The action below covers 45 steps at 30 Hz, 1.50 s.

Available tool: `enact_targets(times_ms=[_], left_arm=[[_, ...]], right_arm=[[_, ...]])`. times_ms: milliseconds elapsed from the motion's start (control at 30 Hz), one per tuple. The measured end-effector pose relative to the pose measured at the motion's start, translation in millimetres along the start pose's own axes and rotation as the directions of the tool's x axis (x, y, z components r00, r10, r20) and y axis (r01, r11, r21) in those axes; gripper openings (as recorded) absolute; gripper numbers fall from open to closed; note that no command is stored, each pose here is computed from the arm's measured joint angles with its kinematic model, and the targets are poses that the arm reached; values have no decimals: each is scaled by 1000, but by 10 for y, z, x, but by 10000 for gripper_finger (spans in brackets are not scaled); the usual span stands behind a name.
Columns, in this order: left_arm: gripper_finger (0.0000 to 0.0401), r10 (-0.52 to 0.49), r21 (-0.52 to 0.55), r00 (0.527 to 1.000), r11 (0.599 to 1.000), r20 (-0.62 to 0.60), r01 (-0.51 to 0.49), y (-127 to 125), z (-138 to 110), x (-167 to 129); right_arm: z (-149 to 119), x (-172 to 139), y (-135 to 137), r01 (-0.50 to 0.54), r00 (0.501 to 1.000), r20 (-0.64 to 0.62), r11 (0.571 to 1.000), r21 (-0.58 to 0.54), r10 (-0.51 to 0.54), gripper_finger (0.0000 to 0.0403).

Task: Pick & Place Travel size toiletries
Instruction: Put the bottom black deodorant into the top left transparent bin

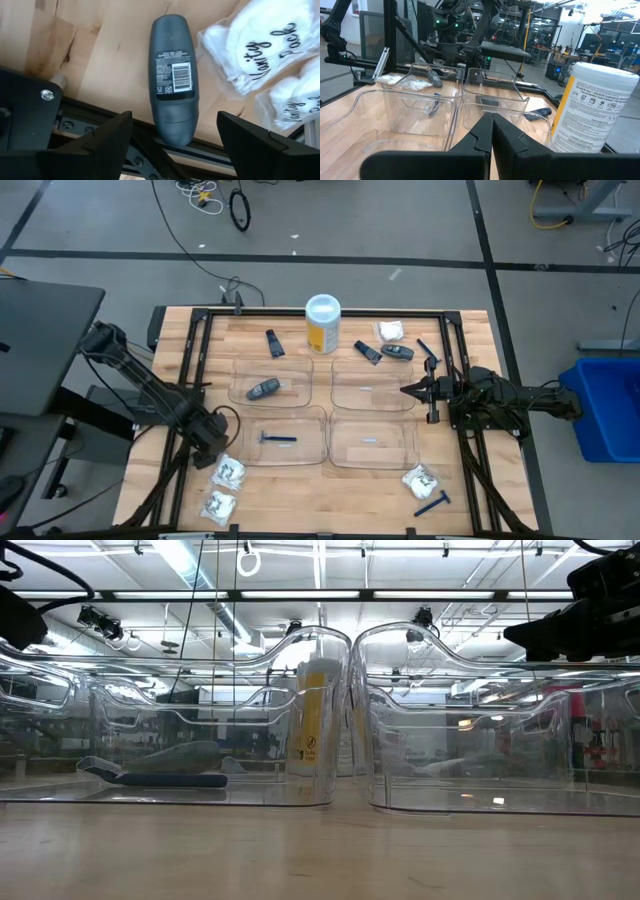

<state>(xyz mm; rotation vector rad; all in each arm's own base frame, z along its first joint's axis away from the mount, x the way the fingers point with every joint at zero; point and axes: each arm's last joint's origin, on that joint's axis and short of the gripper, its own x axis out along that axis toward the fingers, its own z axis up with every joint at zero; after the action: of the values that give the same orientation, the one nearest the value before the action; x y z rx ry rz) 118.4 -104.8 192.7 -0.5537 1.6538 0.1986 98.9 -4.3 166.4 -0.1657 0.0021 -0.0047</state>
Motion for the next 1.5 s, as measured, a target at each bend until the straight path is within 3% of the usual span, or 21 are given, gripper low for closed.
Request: enact_targets(times_ms=[667,1500], left_arm=[[300,-56,7,997,998,-59,57,-48,19,260],[300,45,39,997,998,-62,-43,-95,31,428]], right_arm=[[0,0,0,0,1000,0,1000,0,0,12],[0,0,0,0,1000,0,1000,0,0,12]])
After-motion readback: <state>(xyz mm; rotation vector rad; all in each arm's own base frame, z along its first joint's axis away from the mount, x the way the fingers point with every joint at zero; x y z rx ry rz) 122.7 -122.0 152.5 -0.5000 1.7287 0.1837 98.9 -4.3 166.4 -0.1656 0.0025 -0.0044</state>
